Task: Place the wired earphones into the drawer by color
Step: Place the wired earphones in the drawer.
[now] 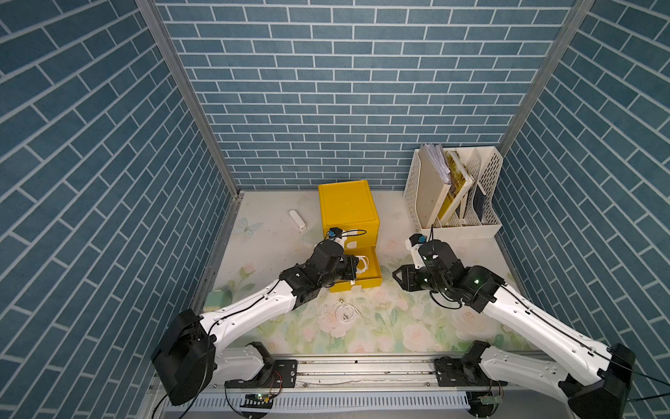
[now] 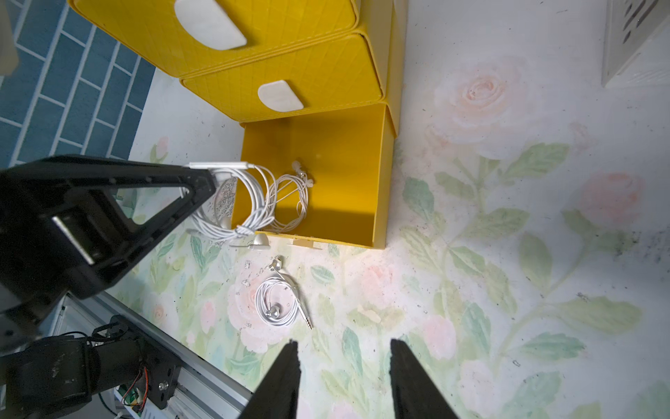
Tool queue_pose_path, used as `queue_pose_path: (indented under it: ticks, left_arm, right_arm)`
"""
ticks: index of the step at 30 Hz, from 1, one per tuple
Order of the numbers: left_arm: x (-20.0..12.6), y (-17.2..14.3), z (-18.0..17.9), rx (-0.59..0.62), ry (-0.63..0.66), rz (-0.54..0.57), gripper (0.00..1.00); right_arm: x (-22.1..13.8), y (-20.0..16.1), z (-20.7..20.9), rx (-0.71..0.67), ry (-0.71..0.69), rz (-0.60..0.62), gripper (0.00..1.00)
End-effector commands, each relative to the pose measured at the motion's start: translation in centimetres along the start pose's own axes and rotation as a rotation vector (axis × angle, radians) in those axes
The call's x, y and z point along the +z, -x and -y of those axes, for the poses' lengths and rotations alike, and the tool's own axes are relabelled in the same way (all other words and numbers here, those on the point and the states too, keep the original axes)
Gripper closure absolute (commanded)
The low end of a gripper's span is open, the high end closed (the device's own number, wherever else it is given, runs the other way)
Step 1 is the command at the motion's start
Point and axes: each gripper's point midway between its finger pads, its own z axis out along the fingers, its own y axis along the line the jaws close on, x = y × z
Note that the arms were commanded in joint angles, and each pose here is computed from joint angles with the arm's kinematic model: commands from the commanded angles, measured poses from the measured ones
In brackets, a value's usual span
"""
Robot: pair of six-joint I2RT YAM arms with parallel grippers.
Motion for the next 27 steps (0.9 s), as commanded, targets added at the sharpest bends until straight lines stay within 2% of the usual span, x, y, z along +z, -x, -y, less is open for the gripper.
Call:
queue_pose_path:
  ticks: [1,21,27]
  left_arm:
    - [-0.2,1.0,-1.4,0.018,0.037,0.034,0.88]
    - [3.4,0.5,-5.2,0.032,0.084,0.019,0.86]
    - [5.0,-1.0,-6.2,0.027,0.096,-0.018,0.83]
  right_arm:
    - [-0.1,-0.1,0.5,-0.013,-0.014,0.004,0.56]
    - [1.6,-2.2,1.4,-0.008,-0.009,-0.041,0.56]
    - [2.4,-3.6,2.3,0.02,-0.02,-0.061,0.56]
